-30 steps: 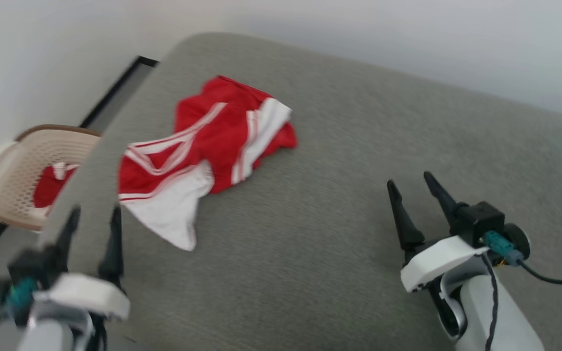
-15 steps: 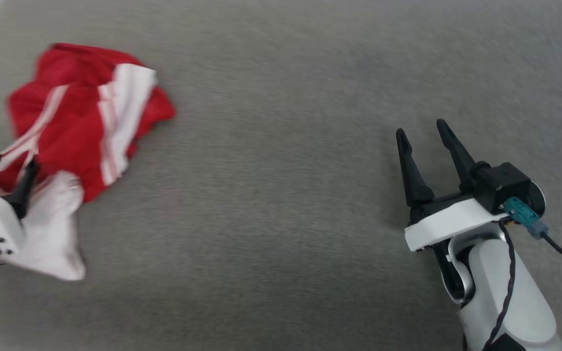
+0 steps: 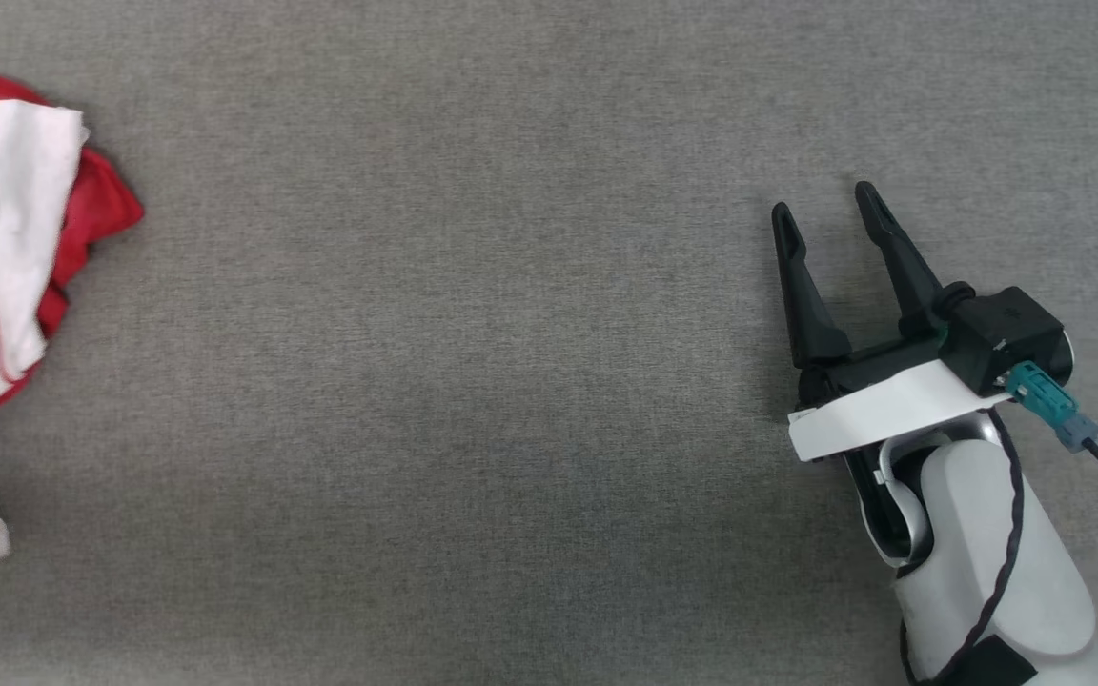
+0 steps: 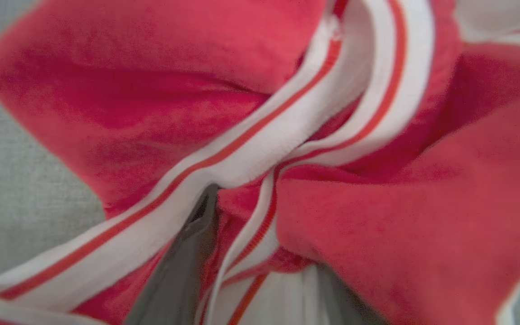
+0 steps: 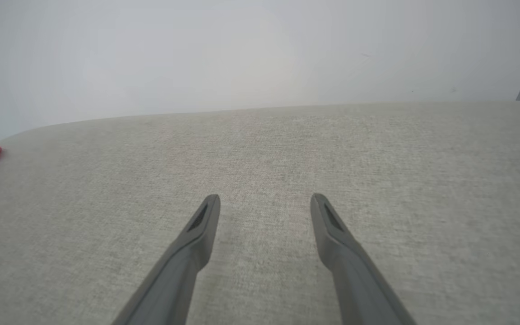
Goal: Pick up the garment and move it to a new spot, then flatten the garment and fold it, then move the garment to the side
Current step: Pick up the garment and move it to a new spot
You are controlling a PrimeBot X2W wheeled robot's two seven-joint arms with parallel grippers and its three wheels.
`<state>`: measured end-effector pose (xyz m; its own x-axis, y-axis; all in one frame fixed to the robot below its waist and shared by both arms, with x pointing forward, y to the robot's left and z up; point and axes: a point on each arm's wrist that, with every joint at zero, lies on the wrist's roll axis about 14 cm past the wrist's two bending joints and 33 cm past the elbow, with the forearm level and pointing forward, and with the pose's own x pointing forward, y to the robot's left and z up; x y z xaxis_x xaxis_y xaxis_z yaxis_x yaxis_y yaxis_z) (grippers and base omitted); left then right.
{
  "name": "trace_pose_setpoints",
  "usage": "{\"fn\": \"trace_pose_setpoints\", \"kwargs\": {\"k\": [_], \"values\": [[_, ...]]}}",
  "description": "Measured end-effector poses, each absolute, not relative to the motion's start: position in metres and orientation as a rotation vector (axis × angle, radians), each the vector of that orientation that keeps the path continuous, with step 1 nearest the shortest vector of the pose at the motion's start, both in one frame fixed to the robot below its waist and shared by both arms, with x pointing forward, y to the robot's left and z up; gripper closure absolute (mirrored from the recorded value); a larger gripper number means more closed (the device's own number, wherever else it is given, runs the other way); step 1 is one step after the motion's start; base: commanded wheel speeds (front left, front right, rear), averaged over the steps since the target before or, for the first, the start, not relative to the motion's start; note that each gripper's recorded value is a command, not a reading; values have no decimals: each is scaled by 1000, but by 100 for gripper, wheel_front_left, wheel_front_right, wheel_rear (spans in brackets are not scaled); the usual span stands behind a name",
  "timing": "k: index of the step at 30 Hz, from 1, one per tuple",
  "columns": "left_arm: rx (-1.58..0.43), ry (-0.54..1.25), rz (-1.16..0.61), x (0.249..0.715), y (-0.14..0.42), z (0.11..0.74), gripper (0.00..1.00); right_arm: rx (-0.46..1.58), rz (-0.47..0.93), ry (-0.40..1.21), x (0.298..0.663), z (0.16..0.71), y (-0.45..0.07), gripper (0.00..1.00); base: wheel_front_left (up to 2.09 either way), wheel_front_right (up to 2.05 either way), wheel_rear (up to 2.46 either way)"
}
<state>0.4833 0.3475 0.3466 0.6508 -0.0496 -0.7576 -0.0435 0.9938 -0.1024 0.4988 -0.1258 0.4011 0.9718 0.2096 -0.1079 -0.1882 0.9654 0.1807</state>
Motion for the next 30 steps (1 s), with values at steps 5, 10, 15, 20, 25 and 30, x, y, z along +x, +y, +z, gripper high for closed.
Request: {"fn": "trace_pose_setpoints", "kwargs": {"k": [5, 10, 15, 20, 25, 30], "values": [[-109, 748, -14, 497, 340, 362, 100, 178, 188, 113, 495, 409, -130, 0, 0, 0, 0], [-151, 589, -115, 517, 307, 407, 100, 209, 191, 84, 489, 427, -128, 0, 0, 0, 0], [-157, 457, -275, 533, 263, 468, 100, 248, 190, 45, 483, 447, -127, 0, 0, 0, 0], [-167, 421, -539, 536, 179, 501, 100, 281, 141, 38, 471, 454, -144, 0, 0, 0, 0], [-201, 401, -800, 532, 95, 530, 100, 317, 67, 24, 460, 459, -170, 0, 0, 0, 0], [-277, 382, -1080, 517, 3, 558, 100, 351, -10, 16, 448, 460, -196, 0, 0, 0, 0]]}}
